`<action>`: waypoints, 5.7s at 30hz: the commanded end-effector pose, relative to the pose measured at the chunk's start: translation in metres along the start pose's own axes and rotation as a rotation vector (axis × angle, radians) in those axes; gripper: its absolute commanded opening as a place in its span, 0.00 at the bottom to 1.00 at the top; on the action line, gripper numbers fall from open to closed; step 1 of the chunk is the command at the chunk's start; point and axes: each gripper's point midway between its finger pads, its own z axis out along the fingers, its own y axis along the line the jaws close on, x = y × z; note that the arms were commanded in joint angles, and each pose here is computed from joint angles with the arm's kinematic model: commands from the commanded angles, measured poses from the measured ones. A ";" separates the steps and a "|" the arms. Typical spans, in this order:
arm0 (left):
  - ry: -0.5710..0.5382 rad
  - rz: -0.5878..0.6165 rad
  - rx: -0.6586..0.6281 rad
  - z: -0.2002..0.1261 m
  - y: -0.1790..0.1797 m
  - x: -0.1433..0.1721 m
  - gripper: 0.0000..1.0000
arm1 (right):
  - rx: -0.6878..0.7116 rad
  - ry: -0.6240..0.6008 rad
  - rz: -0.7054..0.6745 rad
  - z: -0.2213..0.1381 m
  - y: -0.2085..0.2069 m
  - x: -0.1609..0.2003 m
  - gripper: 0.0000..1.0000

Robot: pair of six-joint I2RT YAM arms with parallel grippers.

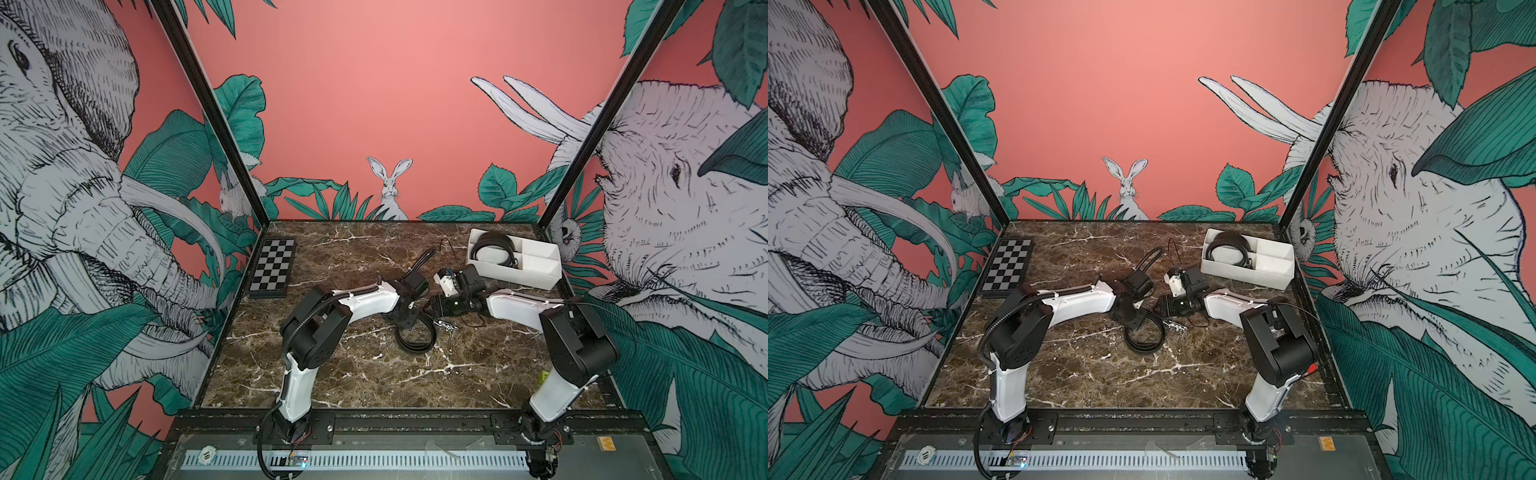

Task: Place the belts into the storage roll
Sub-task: Roll the belt at the center of the board, then pick up the belt from the center of the board, then move the container to the center of the board.

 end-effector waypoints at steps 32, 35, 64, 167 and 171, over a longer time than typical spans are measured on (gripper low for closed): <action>0.277 0.025 -0.061 0.058 0.027 0.078 0.00 | 0.000 0.169 -0.116 -0.002 0.012 0.051 0.68; 0.279 0.020 -0.054 0.059 0.026 0.079 0.00 | 0.073 0.187 -0.131 0.002 0.006 0.060 0.65; 0.116 -0.103 0.193 0.020 -0.010 0.065 0.53 | 0.479 0.289 -0.117 -0.010 -0.018 0.084 0.00; -0.245 -0.342 0.350 -0.071 0.054 -0.018 0.97 | 1.368 -0.293 -0.776 -0.258 -0.242 -0.124 0.00; -0.252 -0.343 0.350 -0.074 0.054 -0.019 0.98 | 1.343 -0.390 -0.650 -0.264 -0.239 -0.122 0.00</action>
